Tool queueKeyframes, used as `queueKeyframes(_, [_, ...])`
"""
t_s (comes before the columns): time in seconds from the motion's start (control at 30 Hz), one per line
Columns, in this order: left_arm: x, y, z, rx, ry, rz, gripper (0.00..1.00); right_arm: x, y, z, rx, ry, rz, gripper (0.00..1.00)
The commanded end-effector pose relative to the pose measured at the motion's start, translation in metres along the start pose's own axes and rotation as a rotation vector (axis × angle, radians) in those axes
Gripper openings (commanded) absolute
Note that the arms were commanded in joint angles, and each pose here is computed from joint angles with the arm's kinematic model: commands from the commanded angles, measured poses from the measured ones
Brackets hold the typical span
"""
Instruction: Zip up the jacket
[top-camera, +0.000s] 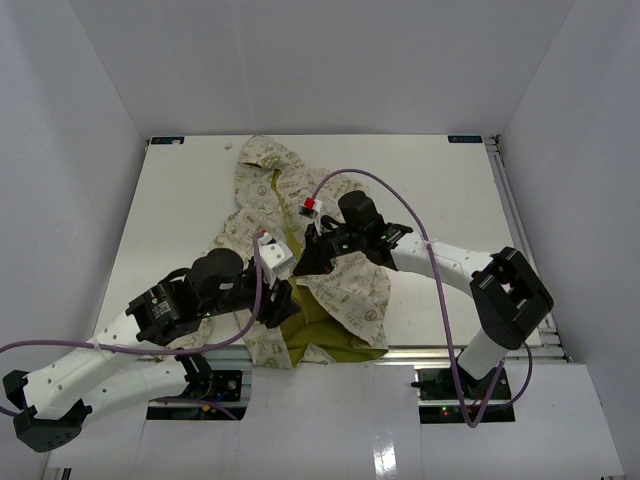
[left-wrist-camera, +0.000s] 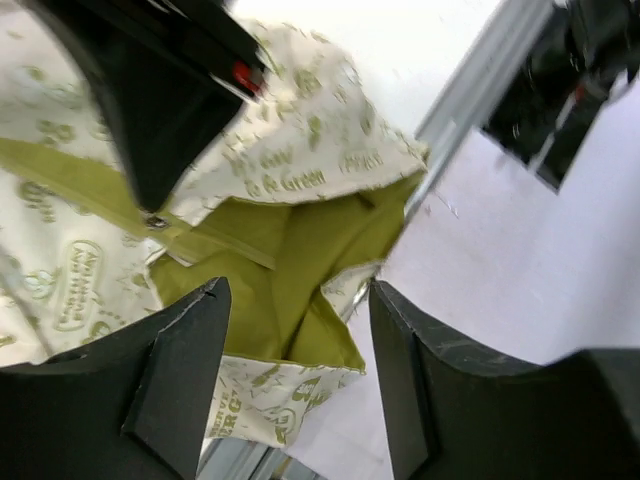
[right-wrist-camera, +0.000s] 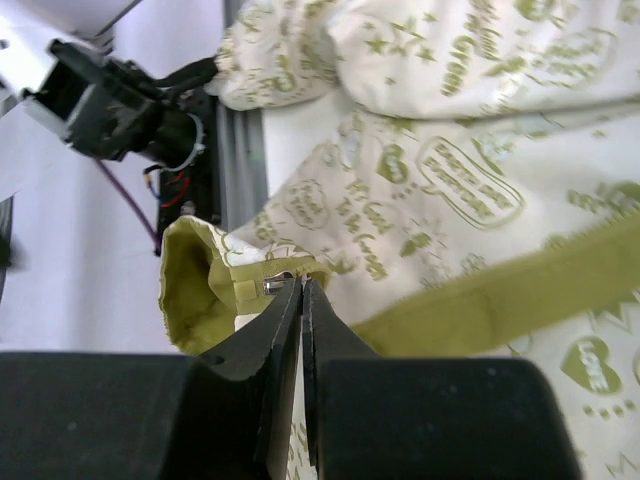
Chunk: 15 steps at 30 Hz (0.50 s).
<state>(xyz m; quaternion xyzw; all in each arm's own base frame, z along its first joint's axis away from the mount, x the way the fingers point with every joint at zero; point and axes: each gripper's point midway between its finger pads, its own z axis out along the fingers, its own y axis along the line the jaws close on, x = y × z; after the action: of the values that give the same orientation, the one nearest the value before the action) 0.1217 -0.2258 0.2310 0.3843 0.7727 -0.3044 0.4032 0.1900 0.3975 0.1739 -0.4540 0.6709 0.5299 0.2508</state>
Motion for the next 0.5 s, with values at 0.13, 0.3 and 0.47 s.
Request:
queueKeyframes(0.13, [-0.061, 0.032, -0.023, -0.234, -0.003, 0.028, 0.63, -0.040, 0.011, -0.024, 0.097, -0.124, -0.021, 0.08])
queueKeyframes(0.3, [-0.053, 0.045, -0.012, -0.291, 0.074, 0.075, 0.57, -0.055, 0.029, -0.029, 0.047, -0.154, -0.010, 0.08])
queueKeyframes(0.47, [-0.048, 0.042, -0.010, -0.247, 0.064, 0.157, 0.56, -0.065, 0.041, -0.032, 0.008, -0.168, 0.009, 0.08])
